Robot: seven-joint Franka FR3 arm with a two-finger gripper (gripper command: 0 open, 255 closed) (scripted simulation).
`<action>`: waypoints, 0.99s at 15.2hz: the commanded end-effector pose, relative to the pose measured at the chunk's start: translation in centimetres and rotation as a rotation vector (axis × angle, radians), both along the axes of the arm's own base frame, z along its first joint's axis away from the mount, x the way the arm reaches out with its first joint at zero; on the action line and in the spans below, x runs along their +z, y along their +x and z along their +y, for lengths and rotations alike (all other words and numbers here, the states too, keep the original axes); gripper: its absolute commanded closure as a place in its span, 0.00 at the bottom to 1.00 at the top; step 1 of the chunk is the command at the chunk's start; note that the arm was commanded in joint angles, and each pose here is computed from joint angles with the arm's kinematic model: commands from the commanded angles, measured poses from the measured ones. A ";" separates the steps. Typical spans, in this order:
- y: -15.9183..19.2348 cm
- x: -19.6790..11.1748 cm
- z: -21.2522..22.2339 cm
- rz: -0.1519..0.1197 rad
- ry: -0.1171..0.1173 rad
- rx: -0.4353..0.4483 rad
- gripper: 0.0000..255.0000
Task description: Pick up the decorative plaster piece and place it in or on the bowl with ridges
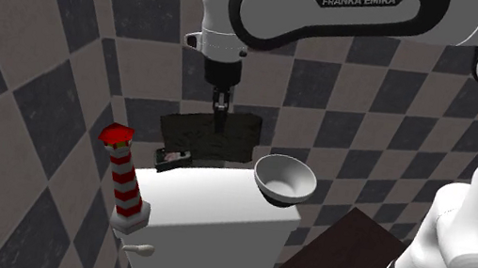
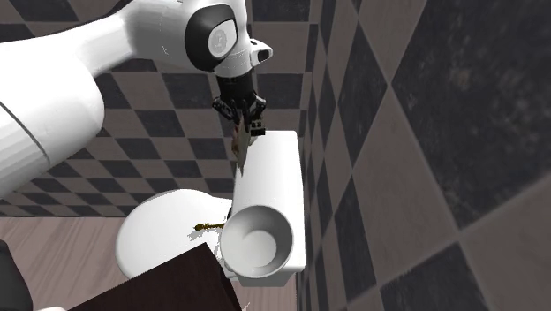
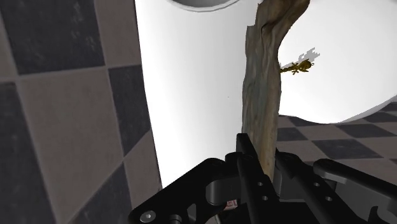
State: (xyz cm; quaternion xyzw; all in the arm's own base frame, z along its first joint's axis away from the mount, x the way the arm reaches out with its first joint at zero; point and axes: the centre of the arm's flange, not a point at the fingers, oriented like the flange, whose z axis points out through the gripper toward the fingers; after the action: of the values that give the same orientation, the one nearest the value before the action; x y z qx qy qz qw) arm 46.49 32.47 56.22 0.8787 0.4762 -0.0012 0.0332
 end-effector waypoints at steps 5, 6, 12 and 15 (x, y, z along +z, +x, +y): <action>-2.5 1.6 -6.8 0.000 0.000 0.000 1.00; -2.9 1.9 -8.0 0.000 0.000 0.000 1.00; -5.6 3.3 -15.3 0.000 0.000 0.000 1.00; -7.0 4.0 -19.0 0.000 0.000 0.000 1.00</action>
State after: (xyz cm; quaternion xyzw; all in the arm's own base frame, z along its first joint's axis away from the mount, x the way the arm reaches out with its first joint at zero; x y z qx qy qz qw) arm 39.85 14.66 59.86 0.8789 0.4758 -0.0011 0.0332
